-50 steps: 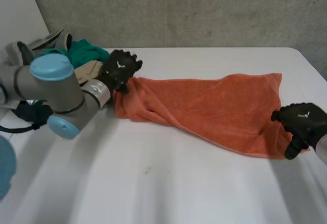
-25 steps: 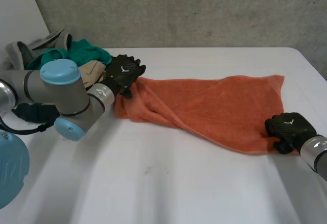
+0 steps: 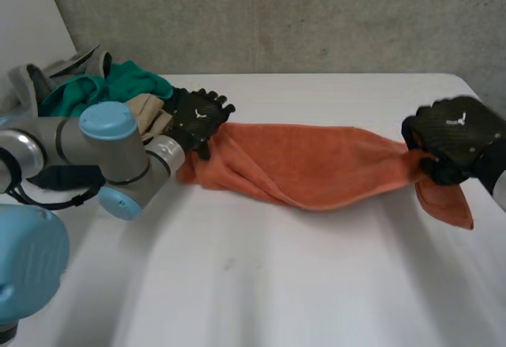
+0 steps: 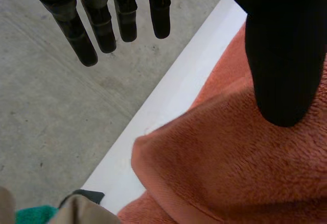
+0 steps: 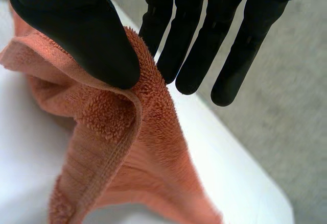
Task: Fold the laundry.
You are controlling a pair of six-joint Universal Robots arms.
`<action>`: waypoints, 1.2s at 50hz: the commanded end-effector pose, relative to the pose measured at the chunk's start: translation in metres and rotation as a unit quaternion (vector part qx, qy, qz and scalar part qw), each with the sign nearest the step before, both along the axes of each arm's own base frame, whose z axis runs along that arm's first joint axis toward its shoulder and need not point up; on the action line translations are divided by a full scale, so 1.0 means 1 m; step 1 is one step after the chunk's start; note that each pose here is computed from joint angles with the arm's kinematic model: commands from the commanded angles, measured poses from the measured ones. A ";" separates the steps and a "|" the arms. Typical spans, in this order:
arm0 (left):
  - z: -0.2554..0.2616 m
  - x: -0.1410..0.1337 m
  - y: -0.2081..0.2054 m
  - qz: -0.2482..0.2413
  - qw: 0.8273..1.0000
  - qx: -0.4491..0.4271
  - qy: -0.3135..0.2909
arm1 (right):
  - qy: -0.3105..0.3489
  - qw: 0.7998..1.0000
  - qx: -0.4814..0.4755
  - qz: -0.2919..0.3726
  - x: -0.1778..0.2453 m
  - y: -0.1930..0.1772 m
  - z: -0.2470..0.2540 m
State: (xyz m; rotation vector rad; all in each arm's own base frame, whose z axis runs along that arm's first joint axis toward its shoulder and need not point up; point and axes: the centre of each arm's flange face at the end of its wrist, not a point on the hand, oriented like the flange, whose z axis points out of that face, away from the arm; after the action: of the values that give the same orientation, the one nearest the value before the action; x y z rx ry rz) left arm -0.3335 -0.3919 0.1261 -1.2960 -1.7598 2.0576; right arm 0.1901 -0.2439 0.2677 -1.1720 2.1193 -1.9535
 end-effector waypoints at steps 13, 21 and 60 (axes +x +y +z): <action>0.004 -0.009 0.008 -0.002 0.998 -0.037 -0.041 | -0.021 0.999 -0.037 -0.016 -0.007 0.004 0.035; 0.069 0.021 0.019 0.084 0.994 -0.058 -0.039 | -0.008 0.998 -0.013 -0.067 -0.019 -0.023 0.035; -0.028 -0.057 0.061 -0.106 0.991 0.080 0.026 | -0.012 1.000 -0.005 -0.017 0.006 -0.001 0.047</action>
State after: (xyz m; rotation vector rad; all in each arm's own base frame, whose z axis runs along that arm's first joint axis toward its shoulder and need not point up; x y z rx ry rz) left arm -0.3874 -0.3316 0.1038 -1.2988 -1.6485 1.7902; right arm 0.1975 -0.2430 0.3112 -1.1204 2.1368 -1.9689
